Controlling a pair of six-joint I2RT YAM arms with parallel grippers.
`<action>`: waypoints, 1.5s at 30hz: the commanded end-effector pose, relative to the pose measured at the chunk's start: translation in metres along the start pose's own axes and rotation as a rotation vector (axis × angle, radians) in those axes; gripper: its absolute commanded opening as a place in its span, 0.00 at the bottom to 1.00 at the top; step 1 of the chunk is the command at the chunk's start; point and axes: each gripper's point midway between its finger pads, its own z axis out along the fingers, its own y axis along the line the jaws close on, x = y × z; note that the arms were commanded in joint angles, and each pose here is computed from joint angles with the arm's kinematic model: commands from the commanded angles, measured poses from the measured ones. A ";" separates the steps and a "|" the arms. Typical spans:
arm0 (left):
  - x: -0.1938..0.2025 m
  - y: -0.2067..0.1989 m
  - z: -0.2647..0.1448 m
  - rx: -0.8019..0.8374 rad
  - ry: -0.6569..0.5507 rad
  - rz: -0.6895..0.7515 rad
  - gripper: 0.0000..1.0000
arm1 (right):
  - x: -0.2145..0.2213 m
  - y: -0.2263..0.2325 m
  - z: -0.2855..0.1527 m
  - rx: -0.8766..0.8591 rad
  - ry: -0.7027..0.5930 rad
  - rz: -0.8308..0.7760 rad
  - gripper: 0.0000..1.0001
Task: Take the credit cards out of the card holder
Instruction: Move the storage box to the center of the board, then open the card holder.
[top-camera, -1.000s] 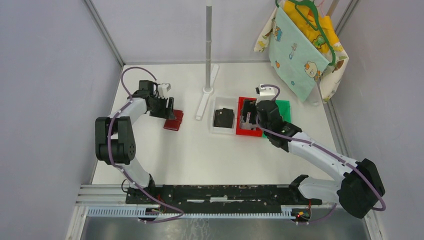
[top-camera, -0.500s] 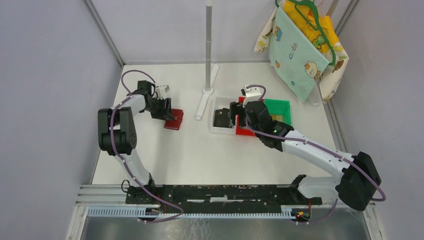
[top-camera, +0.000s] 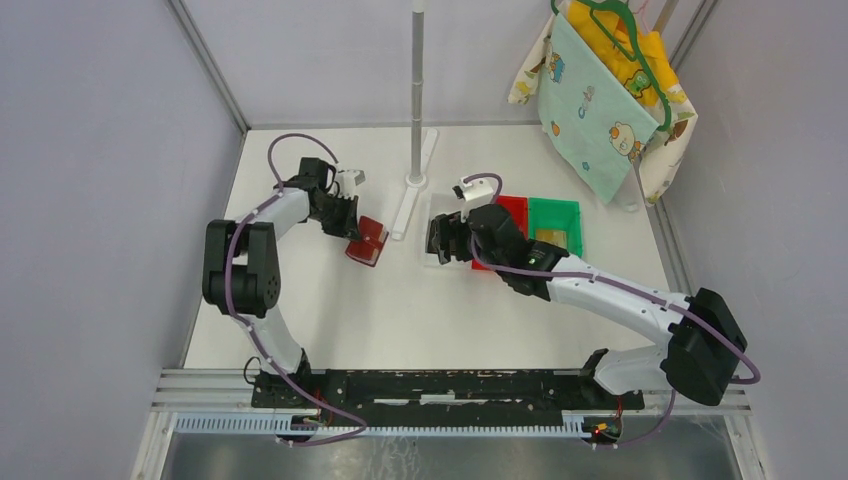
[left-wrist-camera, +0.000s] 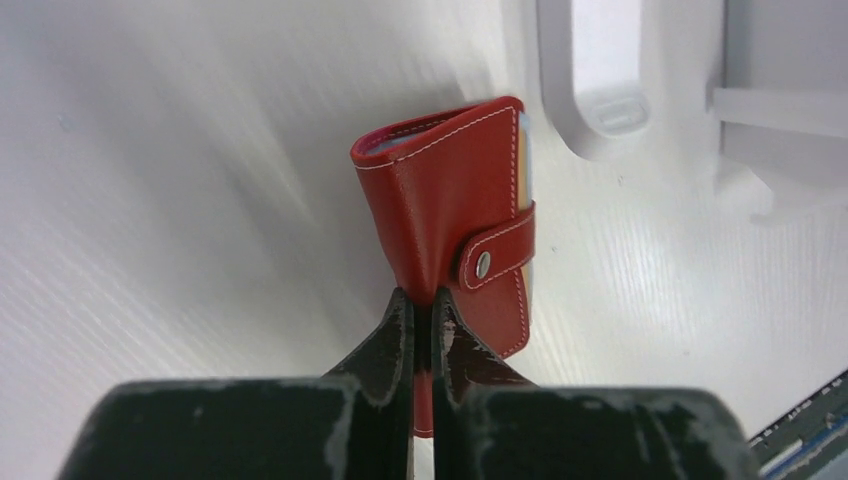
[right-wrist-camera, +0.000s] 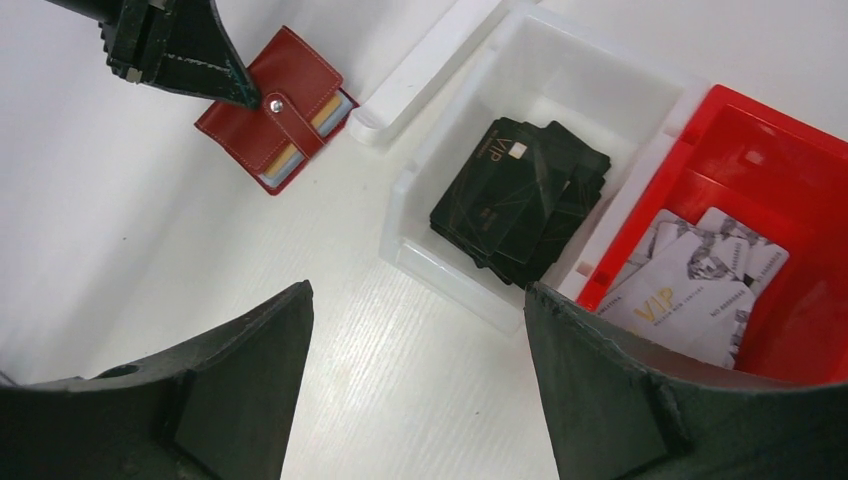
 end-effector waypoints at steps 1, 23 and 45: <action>-0.008 -0.021 -0.038 0.025 -0.037 0.054 0.02 | -0.036 0.033 -0.003 -0.132 -0.074 0.058 0.83; -0.052 -0.189 -0.196 0.375 -0.336 0.226 0.02 | -0.053 0.120 -0.031 -0.645 -0.056 0.450 0.98; -0.014 -0.215 -0.203 0.389 -0.269 0.239 0.02 | -0.108 0.130 -0.072 -0.833 -0.229 0.686 0.81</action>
